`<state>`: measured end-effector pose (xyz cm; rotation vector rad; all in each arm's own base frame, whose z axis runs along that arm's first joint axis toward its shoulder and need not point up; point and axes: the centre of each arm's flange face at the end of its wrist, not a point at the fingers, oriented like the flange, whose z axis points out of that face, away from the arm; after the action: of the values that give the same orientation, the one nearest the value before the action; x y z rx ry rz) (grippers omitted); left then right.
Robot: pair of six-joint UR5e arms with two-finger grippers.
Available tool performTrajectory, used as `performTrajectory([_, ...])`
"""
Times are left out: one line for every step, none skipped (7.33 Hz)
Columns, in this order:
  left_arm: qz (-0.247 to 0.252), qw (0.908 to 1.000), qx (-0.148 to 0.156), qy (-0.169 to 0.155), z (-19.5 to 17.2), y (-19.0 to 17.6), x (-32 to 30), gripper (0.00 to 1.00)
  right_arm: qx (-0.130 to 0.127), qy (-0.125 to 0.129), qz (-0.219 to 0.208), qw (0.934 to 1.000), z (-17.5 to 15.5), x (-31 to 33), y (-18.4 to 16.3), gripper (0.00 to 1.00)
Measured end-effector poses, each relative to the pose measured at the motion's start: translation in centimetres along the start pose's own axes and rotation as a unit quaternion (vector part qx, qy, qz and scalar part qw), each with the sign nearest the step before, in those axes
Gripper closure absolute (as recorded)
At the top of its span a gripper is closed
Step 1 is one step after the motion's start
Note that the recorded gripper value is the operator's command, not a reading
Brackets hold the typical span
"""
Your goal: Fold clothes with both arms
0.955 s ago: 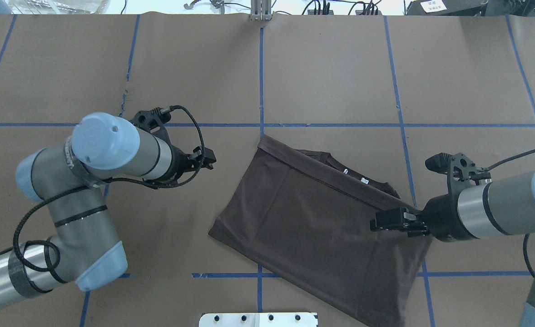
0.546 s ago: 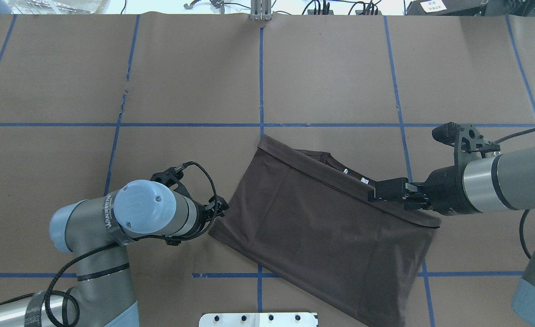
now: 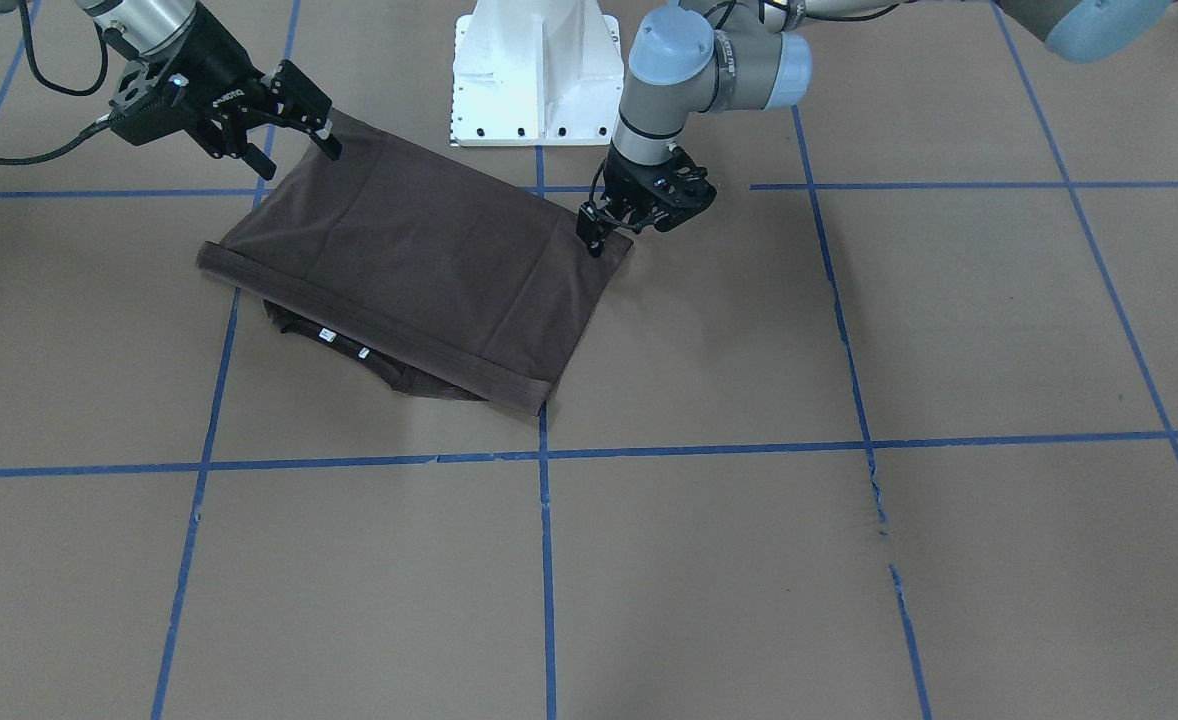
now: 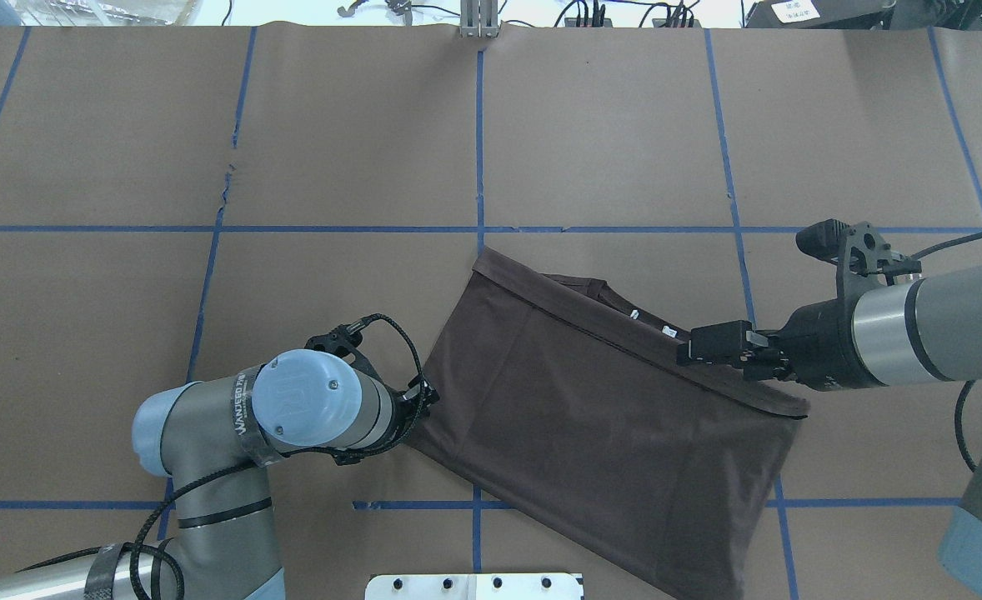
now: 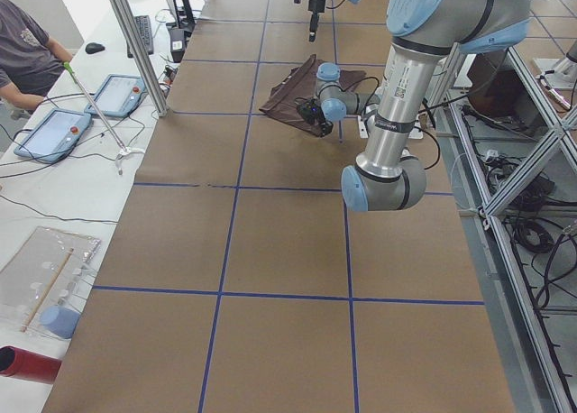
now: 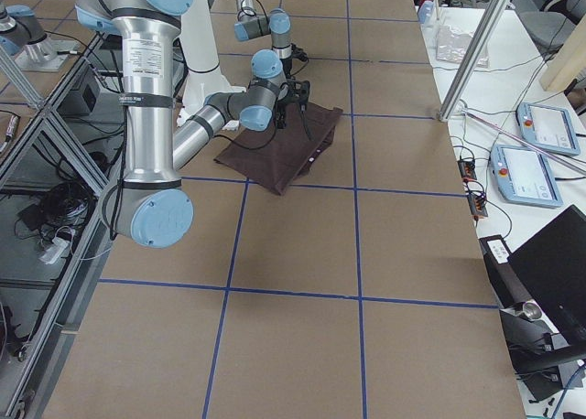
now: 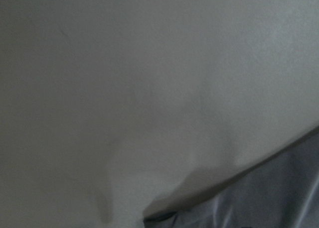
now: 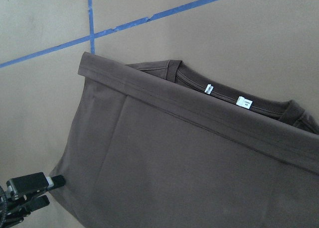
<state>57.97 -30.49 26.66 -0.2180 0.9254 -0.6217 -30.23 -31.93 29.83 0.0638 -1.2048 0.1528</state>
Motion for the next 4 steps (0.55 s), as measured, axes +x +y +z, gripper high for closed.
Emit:
performTrajectory([0.0, 1.0, 0.0, 0.0, 0.05, 0.06, -0.03, 1.0, 0.0, 0.0, 0.0, 1.0, -0.01, 0.01, -0.02, 0.0])
performTrajectory([0.002, 1.0, 0.0, -0.001, 0.08, 0.03, -0.11, 1.0, 0.001, 0.0, 0.0, 1.0, -0.08, 0.02, -0.09, 0.0])
performTrajectory([0.004, 1.0, -0.001, 0.0, -0.02, 0.0, -0.13, 1.0, 0.002, 0.0, 0.001, 1.0, -0.16, 0.04, -0.18, 0.0])
performTrajectory([0.006, 1.0, -0.002, 0.002, -0.3, -0.06, -0.05, 1.0, 0.003, 0.0, 0.001, 1.0, -0.18, 0.06, -0.23, 0.0])
